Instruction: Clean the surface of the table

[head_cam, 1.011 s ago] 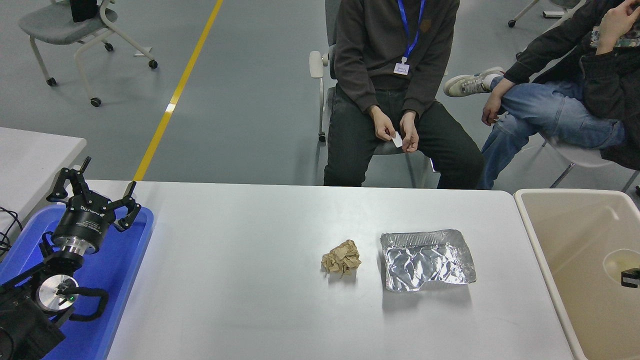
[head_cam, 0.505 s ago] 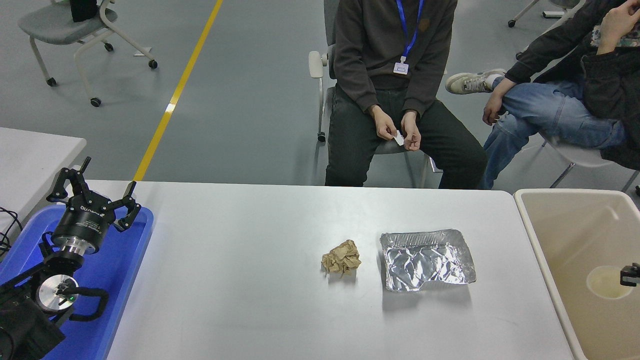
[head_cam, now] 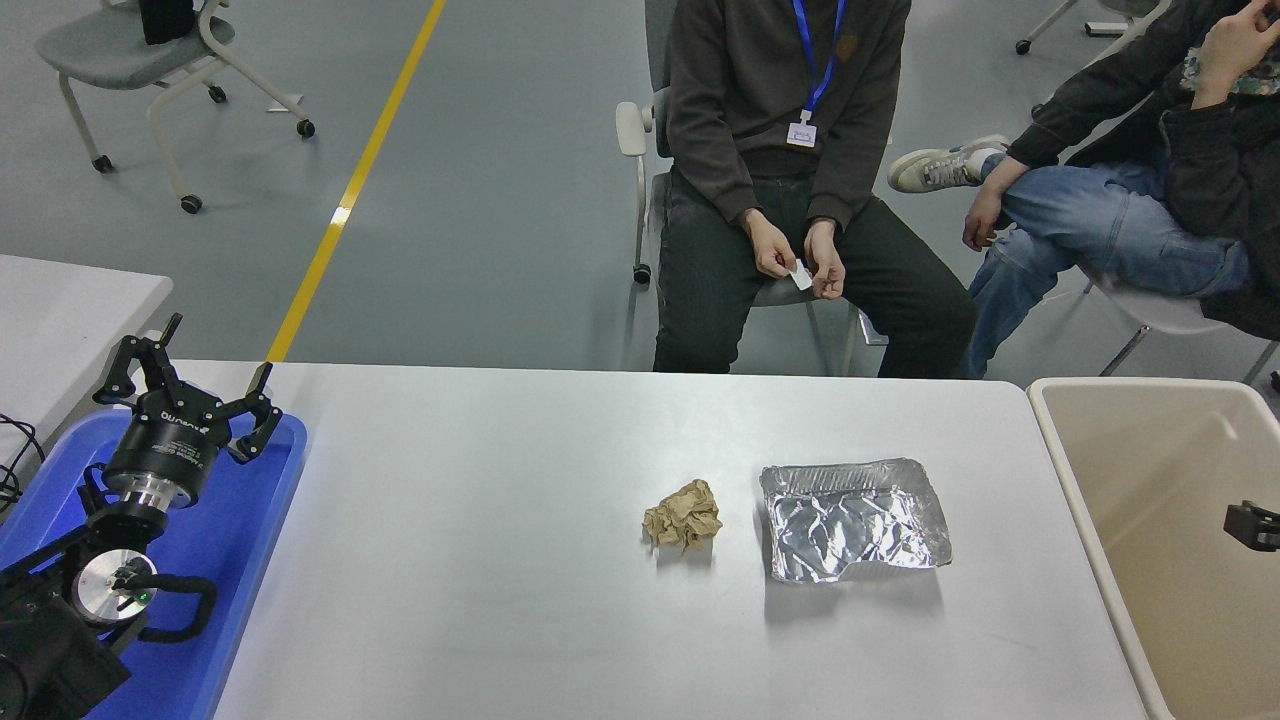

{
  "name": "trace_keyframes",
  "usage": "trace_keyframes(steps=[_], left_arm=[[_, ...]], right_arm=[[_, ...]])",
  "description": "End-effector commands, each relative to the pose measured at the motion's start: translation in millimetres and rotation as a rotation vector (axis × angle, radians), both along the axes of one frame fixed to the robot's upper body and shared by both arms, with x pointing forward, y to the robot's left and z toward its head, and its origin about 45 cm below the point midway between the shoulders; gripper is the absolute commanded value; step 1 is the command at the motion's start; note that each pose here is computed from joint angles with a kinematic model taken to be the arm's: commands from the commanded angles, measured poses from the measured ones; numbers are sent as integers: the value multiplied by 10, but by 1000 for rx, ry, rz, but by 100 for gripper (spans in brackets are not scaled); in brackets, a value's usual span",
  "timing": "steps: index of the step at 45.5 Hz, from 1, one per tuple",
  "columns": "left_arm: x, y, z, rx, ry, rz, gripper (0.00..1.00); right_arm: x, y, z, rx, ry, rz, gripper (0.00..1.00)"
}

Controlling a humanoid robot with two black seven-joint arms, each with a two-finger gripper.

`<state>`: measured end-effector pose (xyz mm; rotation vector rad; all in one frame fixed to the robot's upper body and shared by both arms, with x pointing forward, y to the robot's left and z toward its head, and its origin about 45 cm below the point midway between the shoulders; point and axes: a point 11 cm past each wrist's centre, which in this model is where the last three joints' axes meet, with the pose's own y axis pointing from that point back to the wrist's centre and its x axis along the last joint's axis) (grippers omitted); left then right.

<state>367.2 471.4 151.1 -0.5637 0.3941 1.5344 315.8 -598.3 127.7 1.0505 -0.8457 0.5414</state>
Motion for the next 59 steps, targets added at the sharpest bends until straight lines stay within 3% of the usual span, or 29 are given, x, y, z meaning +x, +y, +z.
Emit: trace_keyframes(steps=[1,17,27,40,59], left_arm=[[0,0,0,0,0,0,100],[0,0,0,0,0,0,100],[0,0,0,0,0,0,100],[0,0,0,0,0,0,100],[0,0,0,0,0,0,100]], right_arm=[[17,-31,53,13,-32,-25,100],[127,-144,313,123,-196,-135,100],[180,-57,288,413,-421,-299,100],[513,171,538,730,-661,-391,100],[608,506,643,1065,-745,-483,100]])
